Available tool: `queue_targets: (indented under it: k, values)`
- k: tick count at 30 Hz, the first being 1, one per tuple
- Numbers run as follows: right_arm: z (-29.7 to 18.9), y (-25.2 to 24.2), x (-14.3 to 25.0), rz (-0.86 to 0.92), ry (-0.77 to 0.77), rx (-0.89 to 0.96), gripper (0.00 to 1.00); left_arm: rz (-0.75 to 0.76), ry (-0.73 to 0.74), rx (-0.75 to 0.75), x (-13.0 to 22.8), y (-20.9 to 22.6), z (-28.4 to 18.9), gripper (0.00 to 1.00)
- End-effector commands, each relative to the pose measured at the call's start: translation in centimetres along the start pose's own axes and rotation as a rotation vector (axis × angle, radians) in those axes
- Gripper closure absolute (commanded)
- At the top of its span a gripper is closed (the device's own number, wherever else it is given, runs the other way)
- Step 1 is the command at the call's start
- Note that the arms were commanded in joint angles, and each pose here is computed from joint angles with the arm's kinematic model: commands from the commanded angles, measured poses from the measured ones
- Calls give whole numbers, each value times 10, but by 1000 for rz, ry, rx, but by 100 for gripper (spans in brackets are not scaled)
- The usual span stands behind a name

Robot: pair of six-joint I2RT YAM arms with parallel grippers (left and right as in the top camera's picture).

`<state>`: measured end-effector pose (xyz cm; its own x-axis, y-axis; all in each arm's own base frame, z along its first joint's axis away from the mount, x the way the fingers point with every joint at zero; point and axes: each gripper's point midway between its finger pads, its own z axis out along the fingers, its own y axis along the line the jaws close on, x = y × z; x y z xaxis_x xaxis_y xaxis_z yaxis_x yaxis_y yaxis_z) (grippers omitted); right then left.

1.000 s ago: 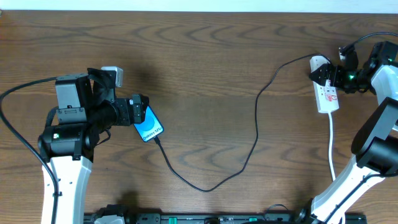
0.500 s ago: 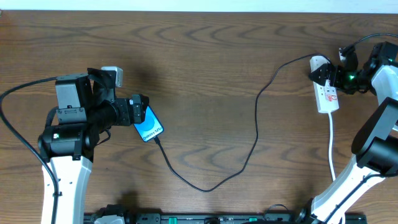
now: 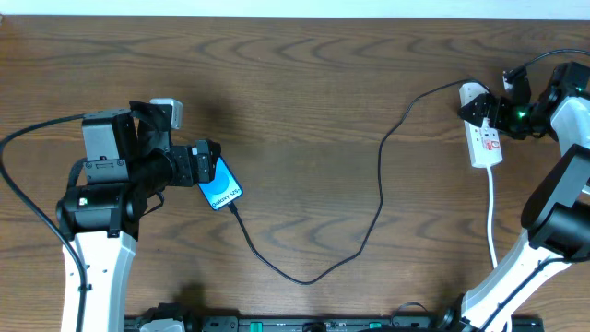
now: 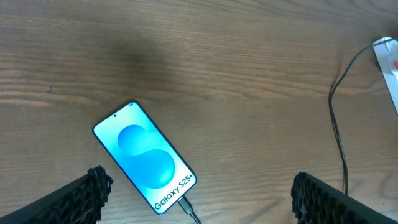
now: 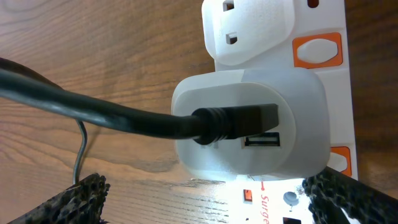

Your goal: Plug charger to phone and switch on socket

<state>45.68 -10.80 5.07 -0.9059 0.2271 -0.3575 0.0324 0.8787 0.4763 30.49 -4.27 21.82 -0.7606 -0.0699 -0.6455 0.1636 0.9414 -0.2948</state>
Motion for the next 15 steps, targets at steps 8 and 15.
queue_targets:
  k: [8,15]
  values:
    - [-11,-12,-8,35,-27,-22,1,8,8,-11,2,2,2,5]
    - [-24,-22,-14,41,-47,2,1,8,8,-11,2,2,2,5]
